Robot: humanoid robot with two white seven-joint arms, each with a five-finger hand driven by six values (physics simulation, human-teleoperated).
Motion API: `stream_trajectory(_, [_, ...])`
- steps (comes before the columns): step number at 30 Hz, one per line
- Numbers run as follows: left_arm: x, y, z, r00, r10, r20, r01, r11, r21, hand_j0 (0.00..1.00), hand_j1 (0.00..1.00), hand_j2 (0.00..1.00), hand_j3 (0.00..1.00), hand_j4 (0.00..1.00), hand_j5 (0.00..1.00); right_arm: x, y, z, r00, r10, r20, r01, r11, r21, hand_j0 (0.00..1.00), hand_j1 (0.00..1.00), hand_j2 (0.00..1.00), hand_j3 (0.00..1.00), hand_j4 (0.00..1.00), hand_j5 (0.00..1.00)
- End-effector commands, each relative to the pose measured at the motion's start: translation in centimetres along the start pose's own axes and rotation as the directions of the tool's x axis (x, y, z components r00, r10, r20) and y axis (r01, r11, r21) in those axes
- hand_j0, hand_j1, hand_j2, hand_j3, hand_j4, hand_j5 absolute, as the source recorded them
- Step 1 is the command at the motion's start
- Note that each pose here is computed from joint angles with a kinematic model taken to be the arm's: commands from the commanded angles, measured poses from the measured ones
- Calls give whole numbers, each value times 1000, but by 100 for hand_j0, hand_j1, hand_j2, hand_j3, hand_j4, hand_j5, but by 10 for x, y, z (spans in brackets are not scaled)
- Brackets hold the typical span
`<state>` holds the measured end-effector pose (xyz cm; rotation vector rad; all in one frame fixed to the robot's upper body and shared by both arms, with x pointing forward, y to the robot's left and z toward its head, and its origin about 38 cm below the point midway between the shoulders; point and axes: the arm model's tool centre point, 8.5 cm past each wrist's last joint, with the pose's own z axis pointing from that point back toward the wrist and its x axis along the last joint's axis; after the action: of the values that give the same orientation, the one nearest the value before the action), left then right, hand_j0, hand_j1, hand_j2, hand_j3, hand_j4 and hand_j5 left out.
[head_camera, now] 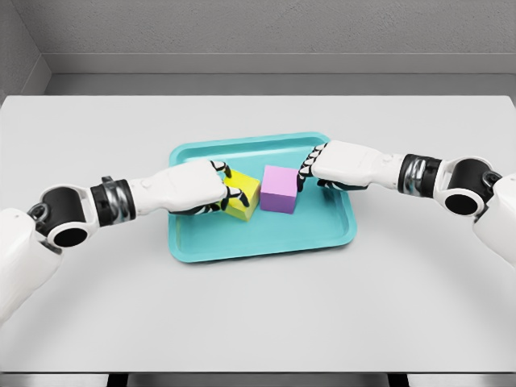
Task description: Push two cubes
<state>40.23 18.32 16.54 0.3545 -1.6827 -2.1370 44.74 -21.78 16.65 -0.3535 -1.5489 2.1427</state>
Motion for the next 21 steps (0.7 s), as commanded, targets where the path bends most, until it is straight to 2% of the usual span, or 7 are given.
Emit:
stream_trajectory(1, [2,-5,0,1000,-25,14,26,999,-33,68,68,68,68,68,68,2,5,-2,999,33,8,-33,999,35,57,57,57,57,57,57])
stream_trajectory(5, [-2,-9,14,1000,-28,-5,27,998,-52,68,68,68,68,68,68,-6,7,3,999,28,-16,-27,999,44,57,57,57,57,57,57])
stream_trajectory(7, [-5,-3,20,999,-36,-18,35,999,-39,62,62,62,62,62,62,-2,8,2,1000,25,-4,-24,999,43,57,57,57,57,57,57])
stream_trajectory(13, [-18,9,33,997,-49,-67,49,999,-11,60,60,60,60,60,60,8,6,-1,999,43,29,-44,998,40,57,57,57,57,57,57])
stream_trajectory(20, [-15,2,35,997,-38,-66,37,999,-21,60,60,60,60,60,60,11,9,-4,998,40,39,-42,998,49,57,57,57,57,57,57])
stream_trajectory(21, [-14,-3,36,997,-28,-65,26,999,-27,60,60,60,60,60,60,12,9,-4,998,39,39,-41,998,48,57,57,57,57,57,57])
